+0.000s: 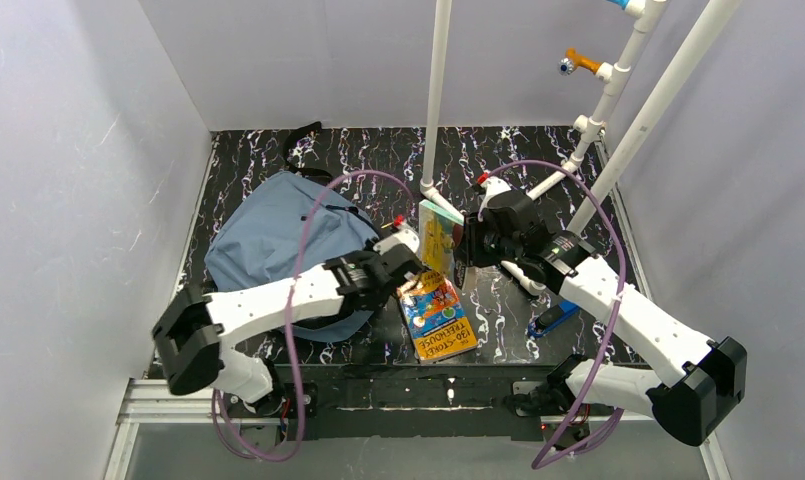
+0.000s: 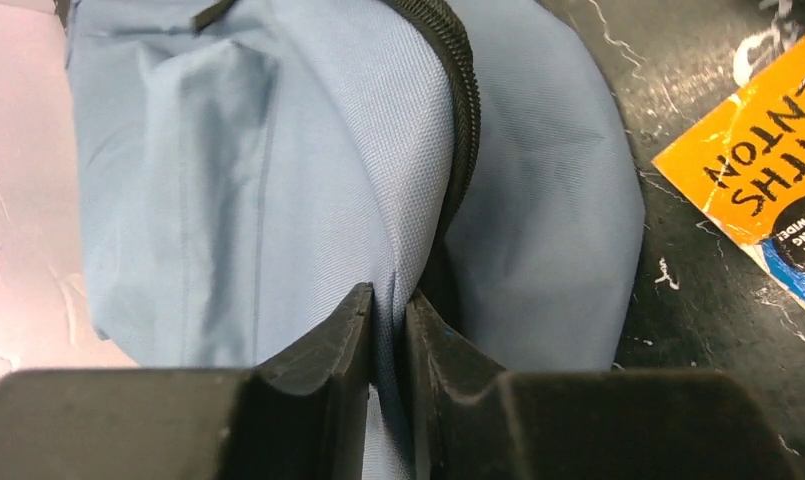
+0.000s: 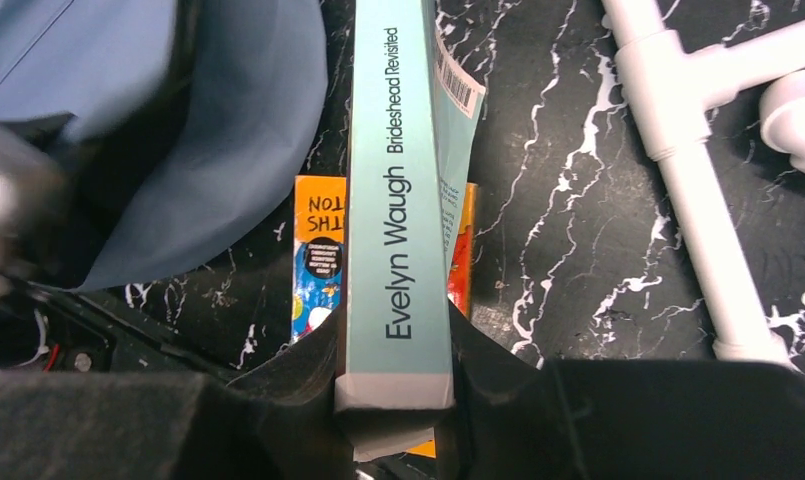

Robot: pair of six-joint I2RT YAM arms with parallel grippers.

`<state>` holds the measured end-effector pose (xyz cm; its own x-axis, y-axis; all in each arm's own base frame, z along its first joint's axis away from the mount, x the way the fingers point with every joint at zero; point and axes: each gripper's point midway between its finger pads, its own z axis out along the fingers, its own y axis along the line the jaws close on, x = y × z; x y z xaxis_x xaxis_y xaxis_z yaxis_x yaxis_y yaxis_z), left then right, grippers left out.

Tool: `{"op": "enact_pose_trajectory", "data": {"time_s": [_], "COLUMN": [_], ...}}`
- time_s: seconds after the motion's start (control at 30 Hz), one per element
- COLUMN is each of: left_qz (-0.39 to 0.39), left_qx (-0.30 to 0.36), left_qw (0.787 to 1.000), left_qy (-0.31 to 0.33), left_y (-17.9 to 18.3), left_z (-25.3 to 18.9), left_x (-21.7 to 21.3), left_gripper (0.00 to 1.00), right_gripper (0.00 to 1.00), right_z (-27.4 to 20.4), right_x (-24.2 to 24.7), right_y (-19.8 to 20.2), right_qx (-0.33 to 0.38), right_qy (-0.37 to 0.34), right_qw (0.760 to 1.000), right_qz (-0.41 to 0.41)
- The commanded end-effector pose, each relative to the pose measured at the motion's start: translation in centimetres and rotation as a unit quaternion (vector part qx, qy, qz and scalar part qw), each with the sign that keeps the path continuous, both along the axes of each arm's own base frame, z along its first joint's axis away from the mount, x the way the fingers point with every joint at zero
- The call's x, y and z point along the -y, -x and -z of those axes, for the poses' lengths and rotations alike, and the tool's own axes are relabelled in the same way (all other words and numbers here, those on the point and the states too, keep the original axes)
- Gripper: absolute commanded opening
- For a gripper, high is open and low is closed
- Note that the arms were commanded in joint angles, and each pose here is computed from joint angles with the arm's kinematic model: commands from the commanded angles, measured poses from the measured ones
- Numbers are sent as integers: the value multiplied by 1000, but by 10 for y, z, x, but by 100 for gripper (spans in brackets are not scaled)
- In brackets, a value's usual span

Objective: Pack the student bag
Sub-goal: Place the book in the student bag.

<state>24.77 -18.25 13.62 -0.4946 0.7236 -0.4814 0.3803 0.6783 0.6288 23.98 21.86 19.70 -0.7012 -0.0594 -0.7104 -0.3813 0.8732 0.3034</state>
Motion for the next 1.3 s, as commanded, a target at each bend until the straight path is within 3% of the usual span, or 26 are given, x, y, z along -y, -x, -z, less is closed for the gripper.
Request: {"op": "enact_pose_trajectory", "data": {"time_s": [0.0,0.13,0.2,0.4,0.67,0.87,1.1,1.27], "left_qz": [-20,-10,-12,-1,17,45,67,65], "left_qx": [38,28,29,65,81,102,116,119], "left_qw": [992,976,968,957,951,947,943,944], "left_qy": [115,217,248,284,298,301,305,301], "left_y": [-3,0,0,-2,-5,-3,1,-1], "left_z": [-56,-78,-86,-115,-143,-164,-176,-173], "left_x": [-17,-17,-21,-26,-22,-23,-26,-27], "left_gripper": [12,0,0,0,0,0,0,0], "right_gripper": [1,1,1,1,1,1,1,1], "right_z": [-34,-51,-65,-87,-77,-72,-63,-33], "right_x": [-28,-55,-71,-115,-149,-163,-176,-183], "right_y": [-10,4,14,49,64,49,22,-3], "right_qx": [30,-19,-44,-157,-233,-277,-331,-333], "right_qy": [-79,-173,-234,-424,-476,-498,-565,-579], "right_qw": [996,981,964,871,819,799,741,737], "right_qz": [-35,-90,-119,-190,-217,-193,-146,-103]}}
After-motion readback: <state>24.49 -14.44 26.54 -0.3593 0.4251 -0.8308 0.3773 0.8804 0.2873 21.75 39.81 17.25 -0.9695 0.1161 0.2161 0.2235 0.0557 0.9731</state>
